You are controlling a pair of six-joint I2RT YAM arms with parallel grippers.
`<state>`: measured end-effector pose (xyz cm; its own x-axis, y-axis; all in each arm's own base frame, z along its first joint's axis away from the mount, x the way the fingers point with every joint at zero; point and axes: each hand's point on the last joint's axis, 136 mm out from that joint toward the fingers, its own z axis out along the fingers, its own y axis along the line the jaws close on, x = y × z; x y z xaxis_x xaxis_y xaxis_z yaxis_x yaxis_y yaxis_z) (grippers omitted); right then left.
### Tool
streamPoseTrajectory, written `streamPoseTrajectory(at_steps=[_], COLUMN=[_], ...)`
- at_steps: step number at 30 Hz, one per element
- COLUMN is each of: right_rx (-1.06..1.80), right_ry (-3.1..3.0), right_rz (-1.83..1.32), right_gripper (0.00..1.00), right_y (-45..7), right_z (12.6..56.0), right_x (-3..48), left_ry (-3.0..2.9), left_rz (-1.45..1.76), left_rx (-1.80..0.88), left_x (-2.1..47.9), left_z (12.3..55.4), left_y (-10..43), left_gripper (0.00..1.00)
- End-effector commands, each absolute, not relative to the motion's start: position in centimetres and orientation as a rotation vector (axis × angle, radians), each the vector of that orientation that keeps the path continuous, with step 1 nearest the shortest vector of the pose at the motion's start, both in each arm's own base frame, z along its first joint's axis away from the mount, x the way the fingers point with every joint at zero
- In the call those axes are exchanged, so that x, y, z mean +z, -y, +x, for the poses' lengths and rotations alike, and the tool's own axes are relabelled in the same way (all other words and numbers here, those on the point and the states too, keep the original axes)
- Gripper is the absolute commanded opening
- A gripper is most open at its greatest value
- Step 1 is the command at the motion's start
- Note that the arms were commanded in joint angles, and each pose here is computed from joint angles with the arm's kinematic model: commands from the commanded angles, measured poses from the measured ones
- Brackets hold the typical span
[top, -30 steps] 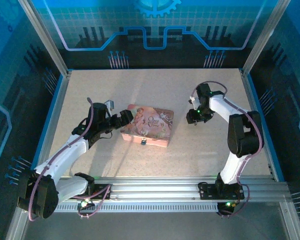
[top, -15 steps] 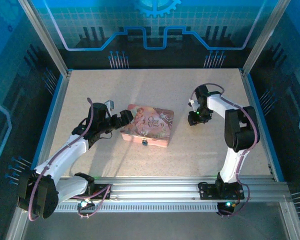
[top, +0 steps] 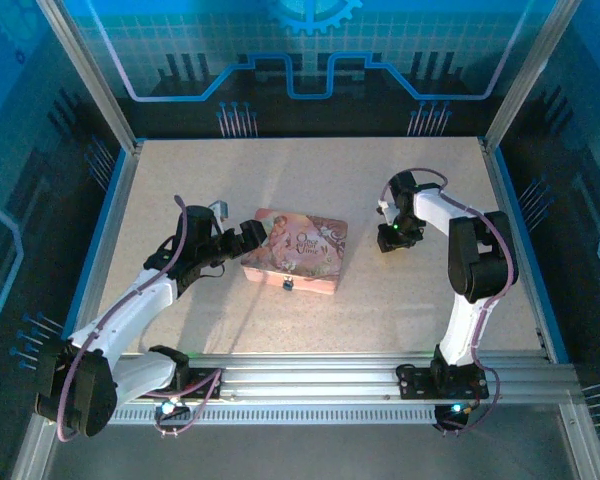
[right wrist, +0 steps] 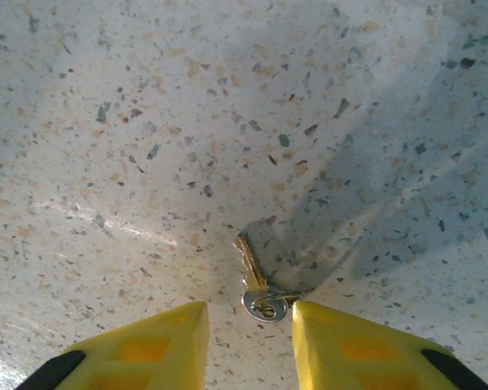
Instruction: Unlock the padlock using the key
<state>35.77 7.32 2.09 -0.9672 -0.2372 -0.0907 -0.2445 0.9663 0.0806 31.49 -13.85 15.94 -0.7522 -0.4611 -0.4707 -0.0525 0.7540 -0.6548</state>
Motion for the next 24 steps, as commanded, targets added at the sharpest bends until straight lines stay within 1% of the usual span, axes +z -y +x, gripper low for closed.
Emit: streamPoseTrajectory(at_steps=[1,12,24], right_rx=[0.129,0.101,0.143], right_ry=[-3.084,-3.086,-3.073], right_rz=[-0.368,-0.350,-0.347], right_gripper=[0.32,0.31,0.34], right_y=[-6.7,-6.2,-6.2], right_z=[35.2,35.3,36.3], right_x=[1.6,1.5,0.9], left_ry=[-2.344,-2.346,-2.347], left_rz=[-0.382,-0.382,-0.384], left_rx=[-0.849,-0.849,-0.851], left_x=[15.3,15.2,15.3], left_z=[31.0,31.1,31.1], left_y=[14.2,14.2,14.2], left_gripper=[0.99,0.99,0.99])
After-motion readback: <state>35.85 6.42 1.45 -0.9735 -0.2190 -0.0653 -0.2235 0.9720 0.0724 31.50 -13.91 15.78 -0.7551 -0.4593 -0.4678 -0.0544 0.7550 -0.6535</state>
